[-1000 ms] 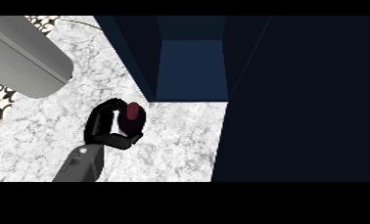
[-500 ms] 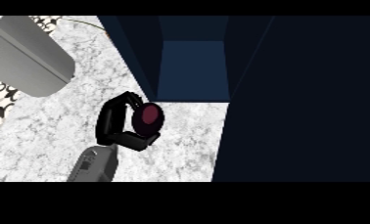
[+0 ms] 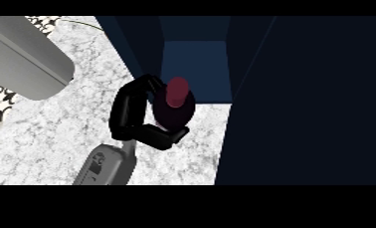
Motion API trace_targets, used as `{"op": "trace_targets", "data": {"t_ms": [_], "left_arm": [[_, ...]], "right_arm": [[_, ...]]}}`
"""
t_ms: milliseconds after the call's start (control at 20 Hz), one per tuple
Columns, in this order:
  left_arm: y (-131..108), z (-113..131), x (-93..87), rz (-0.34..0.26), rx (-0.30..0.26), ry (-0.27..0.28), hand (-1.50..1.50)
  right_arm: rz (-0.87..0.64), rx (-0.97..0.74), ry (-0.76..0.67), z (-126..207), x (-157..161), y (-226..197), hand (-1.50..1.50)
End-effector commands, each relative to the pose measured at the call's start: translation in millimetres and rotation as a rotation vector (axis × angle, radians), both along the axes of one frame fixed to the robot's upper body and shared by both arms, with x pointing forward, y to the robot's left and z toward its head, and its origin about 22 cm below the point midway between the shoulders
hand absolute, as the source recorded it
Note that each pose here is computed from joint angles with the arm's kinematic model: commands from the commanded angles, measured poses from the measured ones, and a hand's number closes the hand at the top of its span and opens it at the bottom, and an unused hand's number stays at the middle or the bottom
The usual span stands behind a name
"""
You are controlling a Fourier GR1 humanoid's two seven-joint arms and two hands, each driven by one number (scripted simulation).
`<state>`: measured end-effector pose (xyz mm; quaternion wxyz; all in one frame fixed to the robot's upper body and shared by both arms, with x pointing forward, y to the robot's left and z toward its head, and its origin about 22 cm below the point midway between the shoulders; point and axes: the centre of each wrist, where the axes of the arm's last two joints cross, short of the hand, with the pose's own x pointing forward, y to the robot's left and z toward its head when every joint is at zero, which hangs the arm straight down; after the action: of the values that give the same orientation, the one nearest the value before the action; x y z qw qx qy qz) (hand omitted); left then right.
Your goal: Pick up the wine, place it into the cabinet and close the cabinet
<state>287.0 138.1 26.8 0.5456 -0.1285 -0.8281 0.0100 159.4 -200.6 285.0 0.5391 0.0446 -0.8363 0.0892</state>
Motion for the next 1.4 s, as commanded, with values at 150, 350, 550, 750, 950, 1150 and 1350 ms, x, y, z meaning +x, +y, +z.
{"op": "trace_targets", "data": {"t_ms": [150, 350, 550, 750, 950, 1150, 1350], "left_arm": [[-41, 61, -14.2, 0.017, -0.016, 0.043, 1.5], [-48, 99, 21.0, 0.035, -0.012, 0.063, 1.5], [-59, 103, 39.1, 0.067, 0.009, 0.056, 1.5], [-63, 97, 50.6, 0.122, 0.02, 0.067, 1.5], [-72, 92, 57.9, 0.148, 0.12, 0.002, 1.5], [-68, 85, 69.0, 0.171, 0.165, -0.025, 1.5], [-67, 55, 74.3, 0.169, 0.18, 0.007, 1.5]], "right_arm": [[0.072, 0.018, 0.005, 1, -27, -6, -1.5], [0.071, 0.011, 0.008, 2, -15, -11, -1.5], [0.088, 0.023, 0.004, -2, -13, -6, -1.5], [0.07, -0.006, 0.0, -4, -23, -13, -1.5], [0.066, 0.009, 0.006, -5, -18, -4, -1.5], [0.061, 0.012, -0.007, -7, -25, -14, -1.5], [0.09, 0.013, 0.004, 2, -13, -12, -1.5]]}}
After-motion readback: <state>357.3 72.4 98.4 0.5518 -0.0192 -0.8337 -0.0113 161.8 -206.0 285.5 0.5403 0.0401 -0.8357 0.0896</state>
